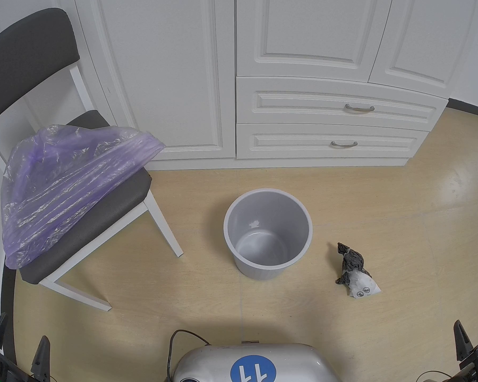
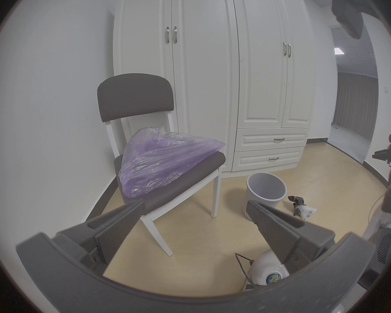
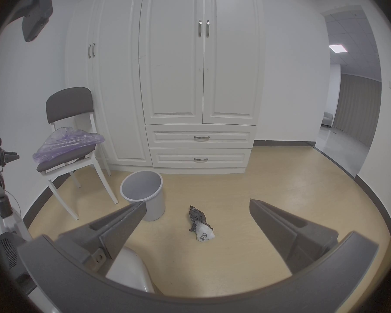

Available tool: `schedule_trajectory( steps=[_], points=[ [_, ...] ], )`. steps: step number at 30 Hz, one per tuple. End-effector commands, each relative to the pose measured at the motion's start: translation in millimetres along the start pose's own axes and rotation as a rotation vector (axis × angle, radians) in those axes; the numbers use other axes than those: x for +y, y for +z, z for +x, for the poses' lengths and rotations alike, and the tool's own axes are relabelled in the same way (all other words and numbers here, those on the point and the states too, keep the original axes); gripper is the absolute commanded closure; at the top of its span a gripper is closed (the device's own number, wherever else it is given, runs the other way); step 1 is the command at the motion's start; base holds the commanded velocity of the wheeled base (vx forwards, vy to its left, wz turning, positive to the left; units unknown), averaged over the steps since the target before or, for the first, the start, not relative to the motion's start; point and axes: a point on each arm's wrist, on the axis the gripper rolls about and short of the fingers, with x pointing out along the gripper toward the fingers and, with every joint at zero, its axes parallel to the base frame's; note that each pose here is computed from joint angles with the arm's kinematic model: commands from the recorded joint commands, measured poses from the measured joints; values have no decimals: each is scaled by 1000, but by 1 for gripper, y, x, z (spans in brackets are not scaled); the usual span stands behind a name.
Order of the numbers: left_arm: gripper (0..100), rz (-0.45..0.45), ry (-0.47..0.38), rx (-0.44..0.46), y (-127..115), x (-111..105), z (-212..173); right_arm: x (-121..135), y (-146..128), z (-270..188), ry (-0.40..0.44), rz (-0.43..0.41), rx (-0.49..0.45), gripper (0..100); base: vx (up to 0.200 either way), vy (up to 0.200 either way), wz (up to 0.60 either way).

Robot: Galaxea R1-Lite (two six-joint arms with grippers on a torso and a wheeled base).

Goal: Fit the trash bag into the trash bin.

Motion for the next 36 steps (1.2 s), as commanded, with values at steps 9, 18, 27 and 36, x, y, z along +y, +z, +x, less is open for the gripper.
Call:
schedule_trajectory(
  steps=[9,18,27,36],
  points=[
    [0,-74,54,-3,-5,1,0,0,-5,0,-10,53,0,0,0,0,0],
    [0,-105,-41,-238,55,2,-17,-1,50,-12,7,135,-201,0,0,0,0],
    [0,-66,-25,27,84,4,19,-3,66,8,69,142,4,0,0,0,0],
    [0,23,121,246,120,12,118,6,151,108,125,133,150,0,0,0,0]
  ],
)
